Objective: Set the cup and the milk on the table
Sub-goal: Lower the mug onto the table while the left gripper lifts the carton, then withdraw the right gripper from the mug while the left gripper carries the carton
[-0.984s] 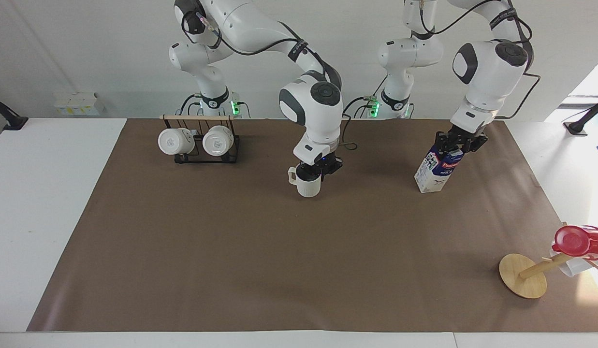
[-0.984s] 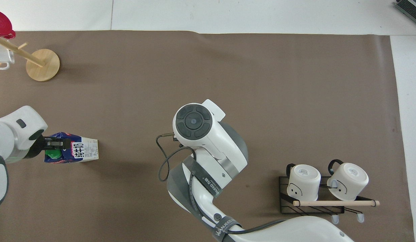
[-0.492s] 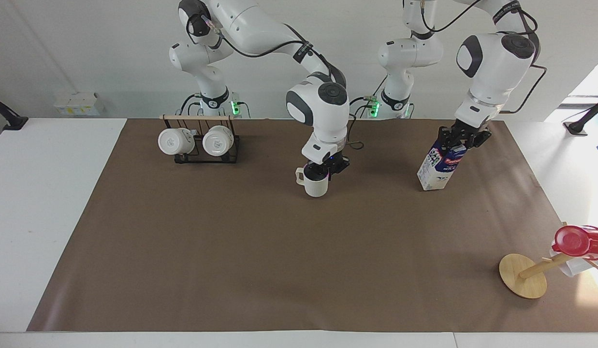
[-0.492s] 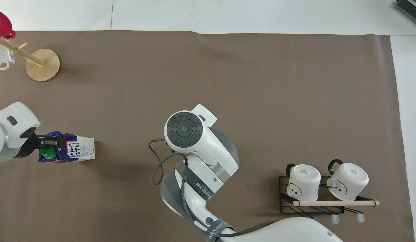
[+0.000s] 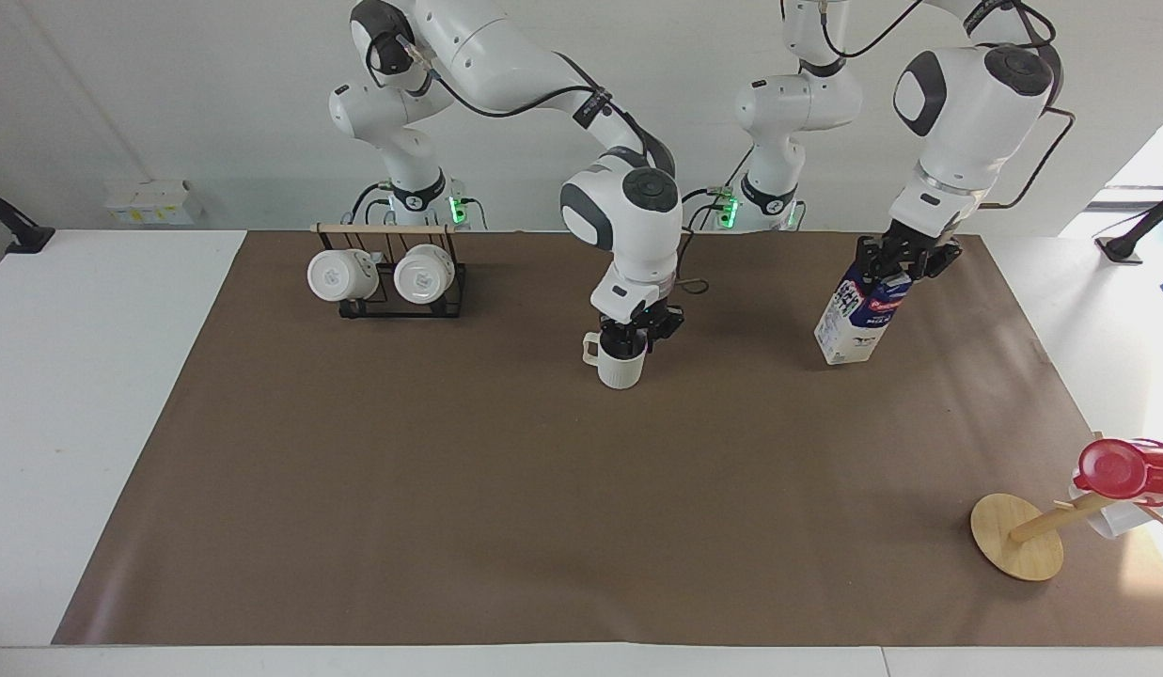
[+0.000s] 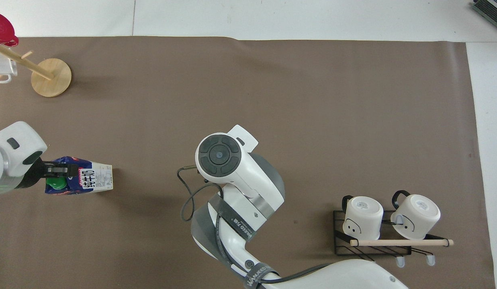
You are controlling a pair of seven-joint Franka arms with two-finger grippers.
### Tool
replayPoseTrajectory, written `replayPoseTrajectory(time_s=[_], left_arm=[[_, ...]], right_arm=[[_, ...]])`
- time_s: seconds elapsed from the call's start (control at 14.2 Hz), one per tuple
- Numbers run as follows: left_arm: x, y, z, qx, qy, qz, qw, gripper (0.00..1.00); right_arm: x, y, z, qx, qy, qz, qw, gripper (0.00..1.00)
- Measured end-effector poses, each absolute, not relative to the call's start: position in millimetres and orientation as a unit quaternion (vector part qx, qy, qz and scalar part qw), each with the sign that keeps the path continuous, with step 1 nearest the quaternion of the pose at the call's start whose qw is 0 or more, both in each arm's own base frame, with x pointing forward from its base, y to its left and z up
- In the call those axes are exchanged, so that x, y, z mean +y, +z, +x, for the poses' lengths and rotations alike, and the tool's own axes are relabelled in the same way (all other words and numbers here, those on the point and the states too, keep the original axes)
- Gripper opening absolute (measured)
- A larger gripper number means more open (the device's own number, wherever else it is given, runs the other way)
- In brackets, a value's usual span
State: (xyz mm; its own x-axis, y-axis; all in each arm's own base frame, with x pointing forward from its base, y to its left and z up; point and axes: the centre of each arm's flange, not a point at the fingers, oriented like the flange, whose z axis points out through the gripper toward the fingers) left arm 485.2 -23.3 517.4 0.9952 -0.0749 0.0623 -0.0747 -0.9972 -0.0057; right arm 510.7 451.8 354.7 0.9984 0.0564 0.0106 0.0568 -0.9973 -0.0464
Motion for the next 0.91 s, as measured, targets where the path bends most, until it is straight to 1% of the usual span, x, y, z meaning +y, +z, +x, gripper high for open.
replayPoseTrajectory(time_s=[0.07,0.14,0.21,0.35,0.56,0.63,0.7,0.77,0.84,0.91], left_arm=[[-28.3,521.6,486.0,0.036,-0.035,-0.999,0.002,0.52],[-34.5,525.8,486.8,0.033,-0.039,-0.999,0.002,0.52],[-41.2,529.7,487.1,0.030,-0.042,-0.999,0.002,0.52],[-59.8,536.3,485.7,0.024,-0.042,-0.999,0.000,0.52],[-92.2,542.9,482.1,0.013,-0.047,-0.999,-0.004,0.52],[-102.8,544.9,480.6,0.010,-0.049,-0.999,-0.006,0.52],[-112.6,547.4,479.3,0.006,-0.051,-0.999,-0.007,0.52],[-121.6,549.3,478.0,0.003,-0.053,-0.999,-0.009,0.52],[-130.2,551.2,476.9,-0.001,-0.054,-0.998,-0.011,0.52],[-139.7,553.2,475.6,-0.004,-0.056,-0.998,-0.013,0.52]], right_arm=[[451.7,354.9,510.8,-0.027,-0.005,-0.999,0.023,0.41],[451.5,355.8,511.5,-0.025,-0.006,-0.999,0.024,0.48],[450.4,358.2,513.3,-0.021,-0.008,-0.999,0.025,0.48],[446.0,371.0,518.3,-0.015,-0.017,-0.999,0.030,0.63],[420.1,409.5,533.4,0.009,-0.037,-0.999,0.038,0.67],[401.7,427.1,541.9,0.024,-0.044,-0.998,0.039,0.74],[379.8,447.3,550.5,0.041,-0.052,-0.997,0.041,0.84],[356.6,466.2,557.9,0.058,-0.062,-0.995,0.043,0.90],[333.7,482.8,564.0,0.076,-0.070,-0.994,0.044,0.90],[309.3,497.2,568.9,0.094,-0.074,-0.992,0.042,0.97]])
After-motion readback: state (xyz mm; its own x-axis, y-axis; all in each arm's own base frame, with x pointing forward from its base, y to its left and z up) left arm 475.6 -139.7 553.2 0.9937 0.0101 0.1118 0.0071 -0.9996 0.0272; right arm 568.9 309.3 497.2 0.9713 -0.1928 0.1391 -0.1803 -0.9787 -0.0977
